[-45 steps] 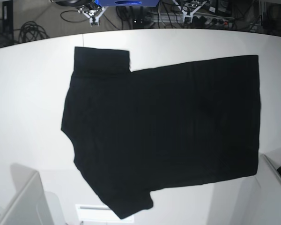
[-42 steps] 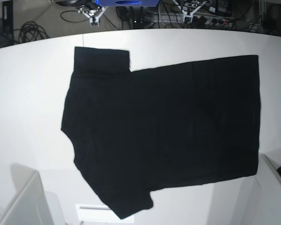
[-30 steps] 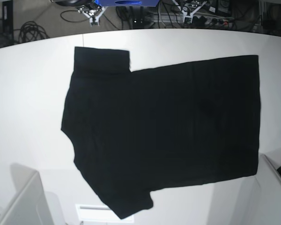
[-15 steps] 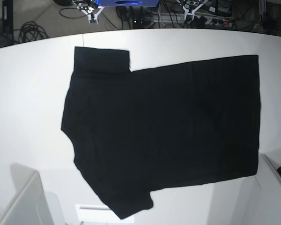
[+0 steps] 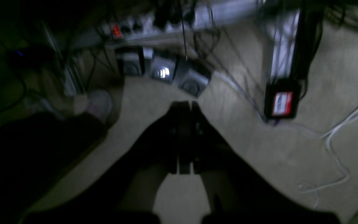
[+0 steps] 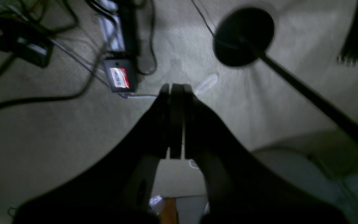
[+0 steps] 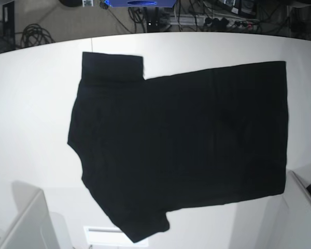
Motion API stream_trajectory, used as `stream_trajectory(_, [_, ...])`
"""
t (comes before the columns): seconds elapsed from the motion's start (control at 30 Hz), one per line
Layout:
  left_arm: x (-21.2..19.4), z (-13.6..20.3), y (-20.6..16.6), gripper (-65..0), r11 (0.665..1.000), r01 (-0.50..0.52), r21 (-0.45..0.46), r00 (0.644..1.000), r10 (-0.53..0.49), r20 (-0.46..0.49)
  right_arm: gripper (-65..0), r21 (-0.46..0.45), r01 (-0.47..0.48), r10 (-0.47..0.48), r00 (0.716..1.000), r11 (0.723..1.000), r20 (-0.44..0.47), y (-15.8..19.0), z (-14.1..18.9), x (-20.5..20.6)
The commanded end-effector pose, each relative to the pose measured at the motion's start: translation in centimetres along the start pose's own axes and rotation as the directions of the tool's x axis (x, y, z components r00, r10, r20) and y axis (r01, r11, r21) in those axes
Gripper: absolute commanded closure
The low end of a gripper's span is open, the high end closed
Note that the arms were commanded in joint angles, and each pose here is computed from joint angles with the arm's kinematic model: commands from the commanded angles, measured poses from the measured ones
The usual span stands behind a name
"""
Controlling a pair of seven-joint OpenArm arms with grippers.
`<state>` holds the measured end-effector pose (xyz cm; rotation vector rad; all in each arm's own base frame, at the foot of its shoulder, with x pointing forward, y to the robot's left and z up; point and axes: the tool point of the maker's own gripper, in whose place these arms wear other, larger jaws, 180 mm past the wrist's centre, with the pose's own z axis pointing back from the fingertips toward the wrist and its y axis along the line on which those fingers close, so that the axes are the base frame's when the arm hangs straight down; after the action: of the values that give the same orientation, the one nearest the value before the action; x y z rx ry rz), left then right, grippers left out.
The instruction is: Fold the T-shirt properly
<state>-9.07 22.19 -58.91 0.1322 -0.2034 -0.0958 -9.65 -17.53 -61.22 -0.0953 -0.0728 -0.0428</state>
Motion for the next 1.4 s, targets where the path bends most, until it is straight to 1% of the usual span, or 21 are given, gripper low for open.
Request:
stream_trajectory(0.0, [-1.8,1.3,1.2,0.0,1.0,-0.004,0.012,1.0,0.004,-0.022,0.0,-0.029,0.009,-0.009,1.0,1.0,0.01,-1.3,0.7,-0.6])
stream_trajectory(0.13, [-0.9,4.1,2.7,0.0,0.994,-0.108,0.005,0.993,0.108,0.04,0.0,-0.078,0.03,-0.023,0.996,0.997,0.081,-3.7,3.2,-0.1])
stream_trajectory(0.23, [0.8,6.4,3.3,0.0,0.992,-0.123,-0.022,0.987,0.124,0.1,0.0,-0.106,0.062,-0.044,0.986,0.992,0.161,-4.6,5.5,1.6])
stream_trajectory(0.33, [2.9,9.0,3.4,0.0,0.993,-0.107,-0.048,0.979,0.114,0.169,0.0,-0.138,0.091,-0.053,0.964,0.986,0.261,-5.9,8.1,4.2])
stream_trajectory(0.57, [9.4,15.2,8.0,0.0,0.989,-0.142,0.042,0.921,0.116,0.372,0.0,-0.19,0.129,-0.029,0.89,0.973,0.455,-8.2,13.6,11.4])
stream_trajectory(0.7, [14.2,18.4,10.6,0.0,0.971,-0.212,0.108,0.845,0.127,0.52,0.0,-0.18,0.14,-0.006,0.805,0.974,0.593,-7.9,16.8,17.2])
stream_trajectory(0.73, [15.6,19.1,11.0,0.0,0.965,-0.234,0.117,0.818,0.13,0.561,0.0,-0.167,0.152,-0.013,0.777,0.974,0.63,-7.7,17.8,18.7])
stream_trajectory(0.83, [17.8,20.5,12.5,0.0,0.951,-0.269,0.154,0.771,0.117,0.626,0.0,-0.041,0.22,-0.12,0.669,0.975,0.734,-6.2,20.7,22.6])
stream_trajectory(0.87, [18.4,20.7,12.9,0.0,0.947,-0.276,0.161,0.757,0.111,0.644,0.0,0.01,0.236,-0.163,0.639,0.972,0.752,-5.7,21.6,23.4])
stream_trajectory(0.9, [18.9,20.7,13.3,0.0,0.944,-0.285,0.165,0.745,0.11,0.658,0.0,0.076,0.243,-0.215,0.619,0.967,0.756,-4.7,22.2,24.4])
stream_trajectory(0.93, [19.3,20.7,13.7,0.0,0.941,-0.291,0.172,0.737,0.106,0.667,0.0,0.127,0.246,-0.255,0.61,0.961,0.75,-4.1,22.6,25.0])
stream_trajectory(1.0, [19.9,20.9,14.2,0.0,0.937,-0.301,0.179,0.723,0.102,0.684,0.0,0.263,0.202,-0.331,0.613,0.944,0.718,-2.0,22.8,26.2])
stream_trajectory(1.03, [20.1,21.0,14.3,0.0,0.936,-0.303,0.18,0.718,0.1,0.689,0.0,0.336,0.178,-0.371,0.616,0.925,0.695,-1.0,23.0,26.9])
stream_trajectory(1.07, [20.3,21.1,14.5,0.0,0.933,-0.31,0.18,0.713,0.103,0.694,-2.4,0.405,0.166,-0.413,0.627,0.899,0.66,-0.1,22.9,27.2])
stream_trajectory(1.1, [20.5,21.1,14.5,0.0,0.933,-0.314,0.178,0.707,0.104,0.7,-11.6,0.47,0.154,-0.451,0.639,0.869,0.623,0.7,22.9,27.4])
stream_trajectory(1.13, [20.9,21.1,14.6,0.0,0.932,-0.316,0.175,0.7,0.105,0.706,-20.6,0.511,0.134,-0.464,0.654,0.849,0.598,1.0,23.0,27.6])
stream_trajectory(1.17, [21.1,21.1,14.6,0.0,0.932,-0.319,0.173,0.694,0.105,0.712,-29.1,0.552,0.109,-0.477,0.657,0.826,0.584,1.2,23.3,28.1])
stream_trajectory(1.23, [21.6,21.1,14.7,0.0,0.931,-0.323,0.17,0.684,0.105,0.721,-41.7,0.597,0.081,-0.49,0.665,0.798,0.564,1.2,23.4,28.8])
stream_trajectory(1.27, [21.8,21.1,14.7,0.0,0.931,-0.324,0.169,0.681,0.105,0.725,-45.8,0.601,0.088,-0.496,0.665,0.794,0.558,0.8,23.1,29.0])
stream_trajectory(1.3, [21.9,21.2,14.8,0.0,0.93,-0.325,0.169,0.678,0.105,0.727,-47.7,0.595,0.097,-0.494,0.67,0.798,0.554,0.3,22.6,29.3])
stream_trajectory(1.37, [22.4,21.2,14.9,0.0,0.929,-0.331,0.166,0.665,0.105,0.739,-48.2,0.571,0.121,-0.489,0.676,0.812,0.551,-0.7,21.6,29.4])
